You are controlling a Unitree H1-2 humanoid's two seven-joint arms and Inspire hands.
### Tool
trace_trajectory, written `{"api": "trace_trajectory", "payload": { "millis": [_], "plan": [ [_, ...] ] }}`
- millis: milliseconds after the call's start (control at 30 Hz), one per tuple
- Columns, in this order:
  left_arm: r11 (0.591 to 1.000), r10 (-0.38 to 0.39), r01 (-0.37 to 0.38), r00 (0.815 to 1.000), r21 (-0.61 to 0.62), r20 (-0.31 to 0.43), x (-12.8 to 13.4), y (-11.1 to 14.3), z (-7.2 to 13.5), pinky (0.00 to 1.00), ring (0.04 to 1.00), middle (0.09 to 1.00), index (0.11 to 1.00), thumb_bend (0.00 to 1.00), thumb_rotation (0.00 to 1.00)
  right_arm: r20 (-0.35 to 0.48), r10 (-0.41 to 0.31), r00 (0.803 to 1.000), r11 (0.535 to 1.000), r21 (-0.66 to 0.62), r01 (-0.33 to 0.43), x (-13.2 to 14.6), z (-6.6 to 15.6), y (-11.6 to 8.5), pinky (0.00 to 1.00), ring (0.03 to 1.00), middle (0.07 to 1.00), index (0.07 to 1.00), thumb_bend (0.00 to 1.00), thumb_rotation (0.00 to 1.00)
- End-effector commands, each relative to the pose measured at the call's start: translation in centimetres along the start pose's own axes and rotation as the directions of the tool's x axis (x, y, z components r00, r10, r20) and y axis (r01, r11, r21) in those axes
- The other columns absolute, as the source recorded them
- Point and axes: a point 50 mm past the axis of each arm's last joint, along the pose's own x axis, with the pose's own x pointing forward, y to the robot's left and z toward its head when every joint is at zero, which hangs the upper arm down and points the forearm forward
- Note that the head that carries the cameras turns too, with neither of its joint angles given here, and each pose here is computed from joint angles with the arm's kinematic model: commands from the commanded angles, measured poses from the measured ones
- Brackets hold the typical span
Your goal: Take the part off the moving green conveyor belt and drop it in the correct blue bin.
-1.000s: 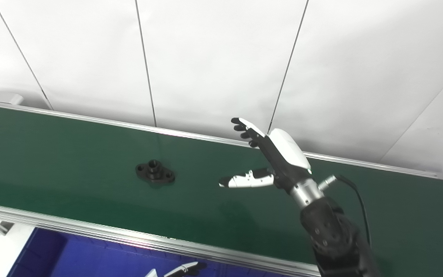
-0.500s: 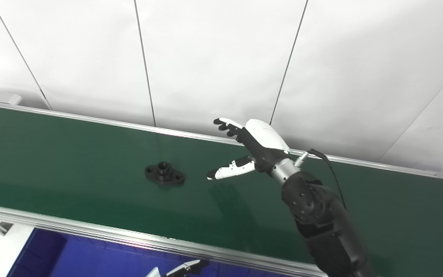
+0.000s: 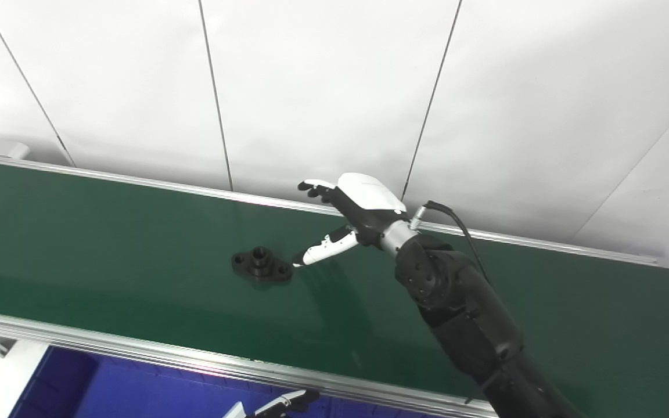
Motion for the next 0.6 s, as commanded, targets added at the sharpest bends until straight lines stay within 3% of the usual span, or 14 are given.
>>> {"api": "trace_trajectory", "payload": {
  "millis": [0, 567],
  "plan": [
    [1.0, 0.014, -0.014, 0.999, 0.0, 0.05, -0.1, 0.3, 0.7, 0.74, 0.843, 0.896, 0.874, 0.9, 0.62, 0.062, -0.038, 0.997, 0.998, -0.052, 0.041, 1.0, 2.3, -2.1, 0.75, 0.824, 0.858, 0.891, 0.86, 0.46],
    [1.0, 0.023, -0.022, 0.998, -0.009, 0.062, 0.0, 0.0, 1.2, 0.77, 0.861, 0.904, 0.884, 0.88, 0.59, 0.052, 0.043, 0.998, 0.985, -0.172, -0.033, 3.4, 3.6, 0.5, 0.72, 0.782, 0.831, 0.884, 0.88, 0.46]
  ]
}}
